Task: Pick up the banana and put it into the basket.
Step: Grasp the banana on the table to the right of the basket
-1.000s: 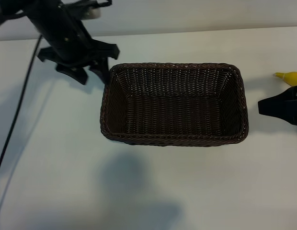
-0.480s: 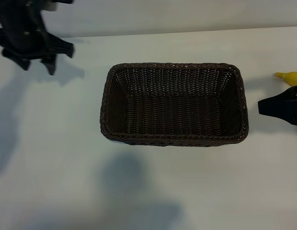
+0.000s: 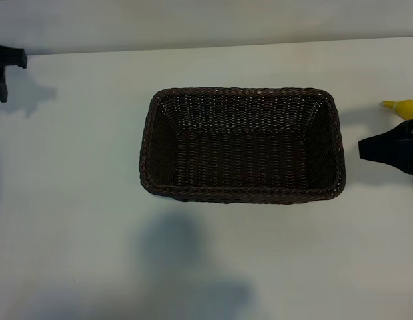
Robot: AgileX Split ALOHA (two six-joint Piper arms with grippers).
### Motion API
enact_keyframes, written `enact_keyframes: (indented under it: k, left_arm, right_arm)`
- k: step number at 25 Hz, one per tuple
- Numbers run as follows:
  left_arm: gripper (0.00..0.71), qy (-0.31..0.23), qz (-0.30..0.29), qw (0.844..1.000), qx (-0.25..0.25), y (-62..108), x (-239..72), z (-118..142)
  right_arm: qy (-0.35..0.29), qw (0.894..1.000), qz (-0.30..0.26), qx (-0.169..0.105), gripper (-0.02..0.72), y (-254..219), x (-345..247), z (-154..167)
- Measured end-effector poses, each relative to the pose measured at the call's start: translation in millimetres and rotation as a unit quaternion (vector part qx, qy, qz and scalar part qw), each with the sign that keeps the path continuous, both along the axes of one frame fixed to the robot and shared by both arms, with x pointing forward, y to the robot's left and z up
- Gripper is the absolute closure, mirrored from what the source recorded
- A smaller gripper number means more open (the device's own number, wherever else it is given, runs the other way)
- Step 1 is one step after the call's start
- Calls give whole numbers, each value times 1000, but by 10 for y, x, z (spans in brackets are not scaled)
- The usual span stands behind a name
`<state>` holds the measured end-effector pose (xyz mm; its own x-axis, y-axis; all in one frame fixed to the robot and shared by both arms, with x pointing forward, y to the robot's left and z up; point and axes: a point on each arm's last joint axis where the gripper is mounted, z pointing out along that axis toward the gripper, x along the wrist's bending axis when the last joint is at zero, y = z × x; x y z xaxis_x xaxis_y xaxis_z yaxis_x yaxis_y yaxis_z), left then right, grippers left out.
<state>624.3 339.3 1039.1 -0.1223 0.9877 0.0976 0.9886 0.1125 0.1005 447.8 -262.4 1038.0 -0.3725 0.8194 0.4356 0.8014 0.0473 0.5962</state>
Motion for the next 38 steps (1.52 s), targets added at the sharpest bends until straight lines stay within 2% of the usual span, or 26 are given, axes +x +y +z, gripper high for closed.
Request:
enact_keyframes:
  k: [7, 16, 24, 33, 38]
  left_arm:
    - [150, -49, -10, 998, -34, -93, -221, 382]
    - [150, -53, -15, 998, -33, -154, -1051, 567]
    - [150, -76, -31, 996, -29, -216, -1913, 540]
    - [150, -192, -52, 980, -12, -288, -2887, 349]
    - [150, -237, -53, 970, -7, -315, -3254, 174]
  right_arm:
    - [0, 1000, 0, 0, 98, 0, 0, 0]
    - [0, 1000, 0, 0, 98, 0, 0, 0]
    - [0, 1000, 0, 0, 98, 0, 0, 0]
    - [1, 1000, 1, 0, 98, 1, -1, 0]
    - [1, 1000, 1, 1, 98, 2, -3, 0]
